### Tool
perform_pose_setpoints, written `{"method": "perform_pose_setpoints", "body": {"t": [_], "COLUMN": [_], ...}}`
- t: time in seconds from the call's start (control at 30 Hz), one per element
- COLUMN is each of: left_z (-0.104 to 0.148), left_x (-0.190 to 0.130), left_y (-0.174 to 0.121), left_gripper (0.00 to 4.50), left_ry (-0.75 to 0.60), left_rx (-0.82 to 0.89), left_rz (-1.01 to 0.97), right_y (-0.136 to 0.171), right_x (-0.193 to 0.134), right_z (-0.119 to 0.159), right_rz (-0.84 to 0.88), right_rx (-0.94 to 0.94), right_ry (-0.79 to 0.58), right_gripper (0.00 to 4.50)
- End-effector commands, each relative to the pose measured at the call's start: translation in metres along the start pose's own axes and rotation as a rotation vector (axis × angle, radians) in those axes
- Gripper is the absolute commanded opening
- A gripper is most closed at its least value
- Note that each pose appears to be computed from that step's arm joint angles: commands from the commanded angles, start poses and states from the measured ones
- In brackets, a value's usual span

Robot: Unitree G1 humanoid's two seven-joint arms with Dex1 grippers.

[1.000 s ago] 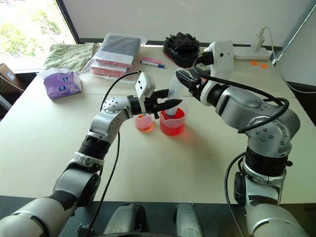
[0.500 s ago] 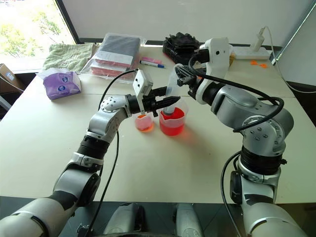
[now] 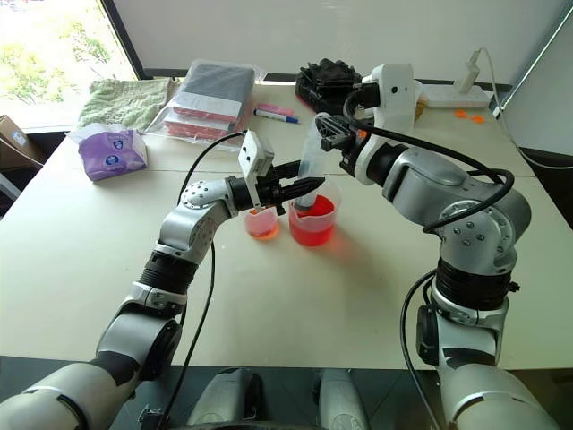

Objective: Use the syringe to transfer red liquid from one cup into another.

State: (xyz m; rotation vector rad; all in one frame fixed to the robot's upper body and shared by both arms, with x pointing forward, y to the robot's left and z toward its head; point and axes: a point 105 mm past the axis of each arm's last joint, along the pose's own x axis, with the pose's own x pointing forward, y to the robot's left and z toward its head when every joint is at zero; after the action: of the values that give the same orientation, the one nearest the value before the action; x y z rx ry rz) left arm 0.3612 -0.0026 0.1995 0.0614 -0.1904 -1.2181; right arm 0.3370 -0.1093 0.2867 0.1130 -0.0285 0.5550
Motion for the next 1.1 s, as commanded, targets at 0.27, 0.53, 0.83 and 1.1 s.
{"method": "perform_pose_setpoints", "body": {"t": [0.27,0.53,0.83,1.1], "left_z": [-0.003,-0.001,-0.001,0.004], "left_x": [0.017,0.02,0.02,0.022], "left_y": [-0.036,-0.037,-0.038,-0.034], "left_gripper": [1.48,1.48,1.48,1.48], "left_ry": [-0.003,-0.009,-0.011,-0.026], "left_rx": [0.04,0.036,0.039,0.043], "left_rz": [-0.163,-0.165,-0.17,-0.152], "right_y": [-0.023,-0.025,-0.024,-0.016], "right_x": [-0.019,-0.022,-0.022,-0.02], "right_z": [0.072,0.078,0.079,0.065], "right_rz": [-0.107,-0.111,-0.097,-0.033], "right_rx": [0.005,0.012,0.018,0.034], "right_ry": [-0.302,-0.33,-0.334,-0.277], "right_gripper": [0.03,0.03,0.03,0.86]}}
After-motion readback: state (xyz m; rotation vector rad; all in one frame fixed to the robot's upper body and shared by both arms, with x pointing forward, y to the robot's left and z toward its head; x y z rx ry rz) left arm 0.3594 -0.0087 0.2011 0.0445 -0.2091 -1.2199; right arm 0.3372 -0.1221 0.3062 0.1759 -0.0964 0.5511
